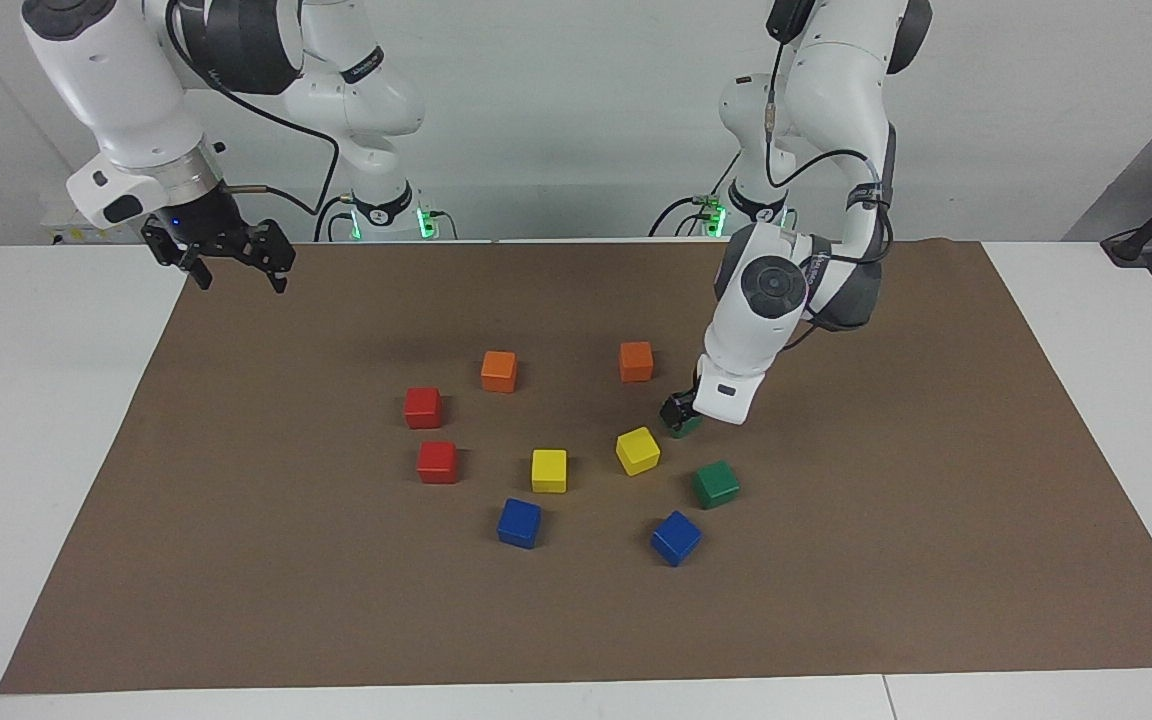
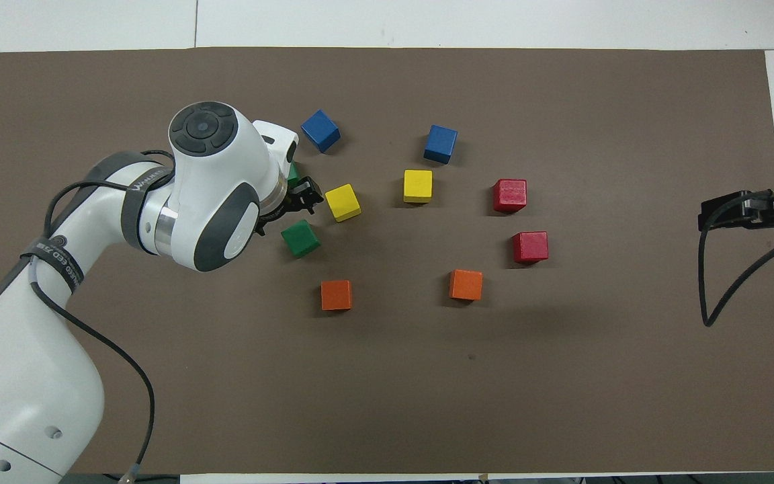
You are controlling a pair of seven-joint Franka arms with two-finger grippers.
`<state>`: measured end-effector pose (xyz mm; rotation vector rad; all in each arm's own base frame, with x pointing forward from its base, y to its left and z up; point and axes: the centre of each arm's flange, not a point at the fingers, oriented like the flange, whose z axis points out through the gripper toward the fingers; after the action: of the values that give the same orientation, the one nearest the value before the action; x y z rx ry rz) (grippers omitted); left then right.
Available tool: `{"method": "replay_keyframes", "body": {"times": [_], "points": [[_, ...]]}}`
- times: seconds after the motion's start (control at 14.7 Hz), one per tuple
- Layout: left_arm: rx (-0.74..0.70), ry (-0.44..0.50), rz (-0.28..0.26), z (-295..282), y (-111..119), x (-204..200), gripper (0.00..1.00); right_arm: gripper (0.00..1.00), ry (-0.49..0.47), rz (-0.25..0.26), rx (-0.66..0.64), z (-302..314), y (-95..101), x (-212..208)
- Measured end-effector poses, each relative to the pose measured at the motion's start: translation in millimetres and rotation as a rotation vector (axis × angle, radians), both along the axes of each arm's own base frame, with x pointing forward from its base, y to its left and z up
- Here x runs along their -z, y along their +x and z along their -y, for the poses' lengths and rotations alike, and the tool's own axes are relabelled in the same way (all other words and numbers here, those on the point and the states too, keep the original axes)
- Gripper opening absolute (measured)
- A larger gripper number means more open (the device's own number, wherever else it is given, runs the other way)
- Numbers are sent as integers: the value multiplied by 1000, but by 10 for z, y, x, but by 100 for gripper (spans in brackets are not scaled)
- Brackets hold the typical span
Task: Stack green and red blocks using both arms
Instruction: 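Reach the left gripper to the green cube beside the yellow cube and grasp it, then carry the green cube outward while the right gripper reaches a red cube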
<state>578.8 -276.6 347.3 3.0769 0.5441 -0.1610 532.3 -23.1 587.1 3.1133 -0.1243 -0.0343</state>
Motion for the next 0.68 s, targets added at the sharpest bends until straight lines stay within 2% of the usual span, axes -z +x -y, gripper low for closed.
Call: {"method": "replay_keyframes", "body": {"times": [0.68], "points": [[-21,7,-7,125,-180,241,100,100,0,0,-1,-5,0,-1]]}}
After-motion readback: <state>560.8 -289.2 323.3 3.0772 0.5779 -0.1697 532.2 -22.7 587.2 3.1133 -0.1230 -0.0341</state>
